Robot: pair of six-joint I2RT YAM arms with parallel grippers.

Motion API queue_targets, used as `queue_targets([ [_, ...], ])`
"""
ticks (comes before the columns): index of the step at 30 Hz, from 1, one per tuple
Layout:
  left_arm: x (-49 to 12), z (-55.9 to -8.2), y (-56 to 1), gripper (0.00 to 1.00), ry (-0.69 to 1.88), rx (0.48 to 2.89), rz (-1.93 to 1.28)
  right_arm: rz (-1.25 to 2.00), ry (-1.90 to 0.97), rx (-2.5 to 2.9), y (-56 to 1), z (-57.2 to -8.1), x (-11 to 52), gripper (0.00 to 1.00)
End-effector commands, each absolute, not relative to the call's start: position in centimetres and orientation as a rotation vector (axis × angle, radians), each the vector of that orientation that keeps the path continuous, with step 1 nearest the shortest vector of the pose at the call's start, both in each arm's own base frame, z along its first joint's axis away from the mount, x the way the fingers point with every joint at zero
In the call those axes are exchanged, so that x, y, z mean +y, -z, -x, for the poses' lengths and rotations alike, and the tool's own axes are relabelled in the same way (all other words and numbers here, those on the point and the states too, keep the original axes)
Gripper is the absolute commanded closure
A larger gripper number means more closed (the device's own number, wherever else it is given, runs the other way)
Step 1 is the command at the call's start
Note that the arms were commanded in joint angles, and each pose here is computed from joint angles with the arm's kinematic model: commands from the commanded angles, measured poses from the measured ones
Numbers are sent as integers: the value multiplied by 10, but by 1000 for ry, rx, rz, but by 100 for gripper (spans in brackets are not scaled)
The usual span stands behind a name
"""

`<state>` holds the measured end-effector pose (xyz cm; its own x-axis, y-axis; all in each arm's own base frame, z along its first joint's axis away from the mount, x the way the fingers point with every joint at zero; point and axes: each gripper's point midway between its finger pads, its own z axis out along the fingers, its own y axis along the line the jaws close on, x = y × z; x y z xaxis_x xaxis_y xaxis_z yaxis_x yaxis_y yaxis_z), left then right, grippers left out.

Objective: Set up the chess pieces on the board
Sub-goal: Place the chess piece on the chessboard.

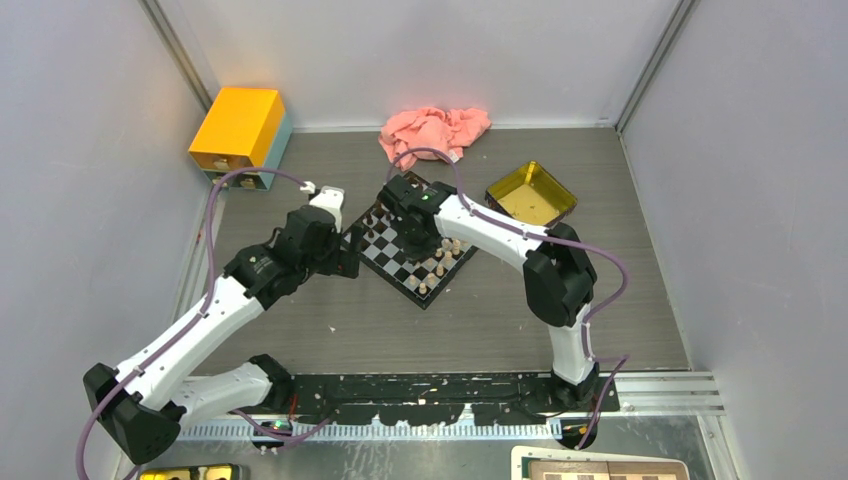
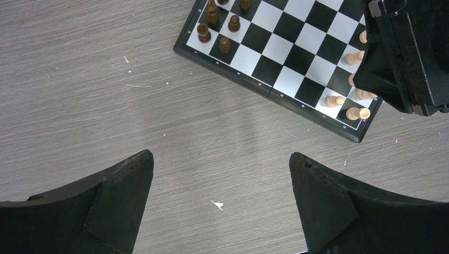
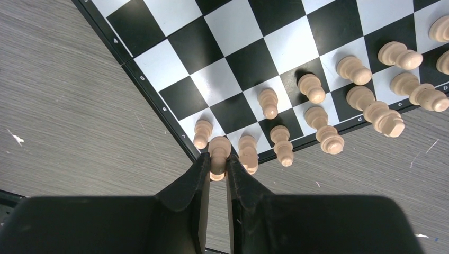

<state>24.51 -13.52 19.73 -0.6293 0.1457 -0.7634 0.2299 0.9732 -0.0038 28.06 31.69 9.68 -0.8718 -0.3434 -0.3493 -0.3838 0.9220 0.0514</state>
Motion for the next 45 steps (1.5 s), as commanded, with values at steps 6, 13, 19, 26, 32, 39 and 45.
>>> queue_targets([
  [6, -137, -252, -203, 0, 128, 2229, -250, 535, -181, 2755, -88, -278, 319, 99],
  [13, -137, -252, -203, 0, 125, 2231, -251, 533, -187, 2757, -81, -278, 320, 99],
  [19, -136, -252, -202, 0, 122, 2234, -253, 522, -184, 2753, -71, -281, 318, 99],
  [26, -136, -251, -201, 0, 114, 2238, -262, 514, -175, 2762, -62, -283, 317, 99],
  [32, -136, -251, -200, 0, 111, 2239, -268, 508, -168, 2760, -58, -286, 316, 99],
  [39, -136, -251, -198, 0, 107, 2241, -278, 497, -166, 2766, -56, -289, 315, 99],
  [45, -136, -251, -196, 0, 106, 2243, -283, 493, -163, 2767, -54, -290, 314, 99],
])
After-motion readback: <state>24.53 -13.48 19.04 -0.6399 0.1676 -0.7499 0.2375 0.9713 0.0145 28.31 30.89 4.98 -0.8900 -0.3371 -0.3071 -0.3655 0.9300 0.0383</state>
